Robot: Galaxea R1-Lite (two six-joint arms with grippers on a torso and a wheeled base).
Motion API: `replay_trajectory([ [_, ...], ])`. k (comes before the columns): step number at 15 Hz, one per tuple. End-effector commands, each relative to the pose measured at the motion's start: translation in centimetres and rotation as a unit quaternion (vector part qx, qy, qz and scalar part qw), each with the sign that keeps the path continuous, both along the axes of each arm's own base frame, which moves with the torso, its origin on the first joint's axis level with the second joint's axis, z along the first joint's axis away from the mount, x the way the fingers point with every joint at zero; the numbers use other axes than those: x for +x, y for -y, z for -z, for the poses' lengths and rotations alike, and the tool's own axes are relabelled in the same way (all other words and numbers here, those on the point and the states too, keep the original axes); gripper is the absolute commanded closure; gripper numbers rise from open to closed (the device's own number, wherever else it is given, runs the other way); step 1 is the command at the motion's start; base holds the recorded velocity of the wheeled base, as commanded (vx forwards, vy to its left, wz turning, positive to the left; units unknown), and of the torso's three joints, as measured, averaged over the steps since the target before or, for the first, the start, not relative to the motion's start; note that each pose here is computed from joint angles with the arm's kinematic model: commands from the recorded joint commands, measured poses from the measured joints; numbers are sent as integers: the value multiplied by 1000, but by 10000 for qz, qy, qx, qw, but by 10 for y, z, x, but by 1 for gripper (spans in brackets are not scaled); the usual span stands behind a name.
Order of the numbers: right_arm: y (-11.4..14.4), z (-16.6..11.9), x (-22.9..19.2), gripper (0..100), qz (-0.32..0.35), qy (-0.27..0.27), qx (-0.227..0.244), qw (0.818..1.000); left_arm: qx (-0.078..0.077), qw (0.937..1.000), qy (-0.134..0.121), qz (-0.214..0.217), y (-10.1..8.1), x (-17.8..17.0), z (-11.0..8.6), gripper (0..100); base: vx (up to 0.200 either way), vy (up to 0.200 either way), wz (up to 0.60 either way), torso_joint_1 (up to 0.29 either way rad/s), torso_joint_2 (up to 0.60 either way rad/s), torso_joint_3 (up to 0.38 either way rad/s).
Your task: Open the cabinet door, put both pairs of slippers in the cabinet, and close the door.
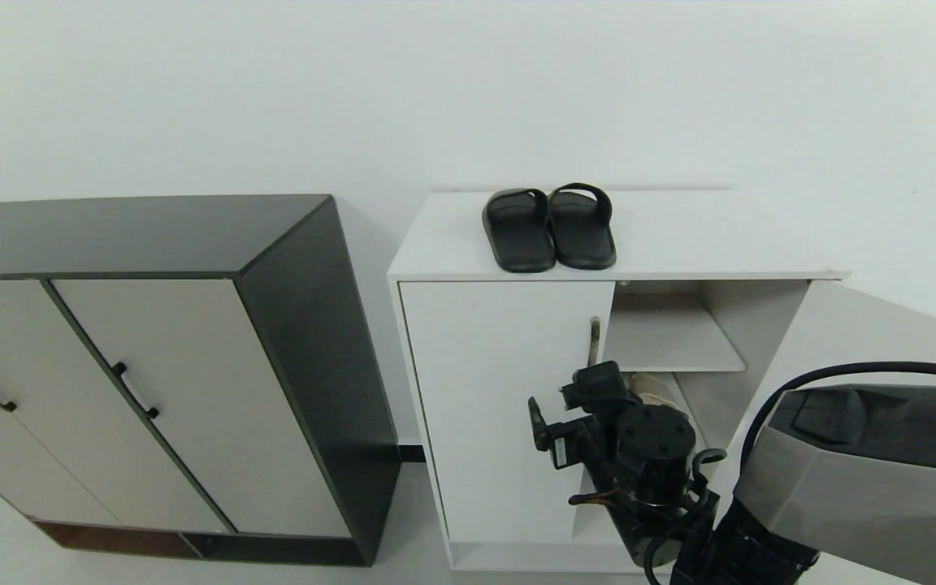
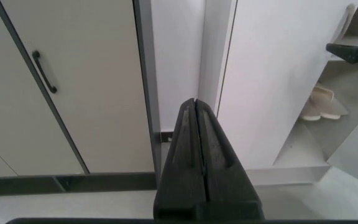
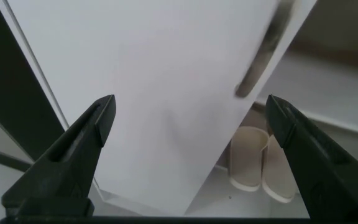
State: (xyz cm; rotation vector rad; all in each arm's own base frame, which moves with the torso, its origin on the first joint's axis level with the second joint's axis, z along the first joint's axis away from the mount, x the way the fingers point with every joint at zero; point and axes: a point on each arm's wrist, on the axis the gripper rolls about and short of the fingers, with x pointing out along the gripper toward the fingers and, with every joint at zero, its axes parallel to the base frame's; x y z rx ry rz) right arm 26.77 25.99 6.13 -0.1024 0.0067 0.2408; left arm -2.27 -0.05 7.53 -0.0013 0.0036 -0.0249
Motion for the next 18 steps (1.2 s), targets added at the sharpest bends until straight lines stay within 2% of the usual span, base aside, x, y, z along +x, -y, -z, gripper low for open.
replay_trajectory([
  [1,0,-3,-2,0,-18,25,24,10000,-1,10000,3,-2,0,0,0,100,0,0,0,212,-520,-300],
  [11,-1,1,-3,0,-49,-45,-48,10000,6,10000,3,6,0,0,0,100,0,0,0,237,-557,-319],
  [15,1,-1,-6,0,-379,127,95,9992,6,10000,-5,-2,0,0,0,100,0,0,0,216,-486,-264],
  [18,5,-6,-2,0,-307,338,-284,9986,14,10000,3,-9,0,0,0,100,0,0,0,12,-30,-19],
])
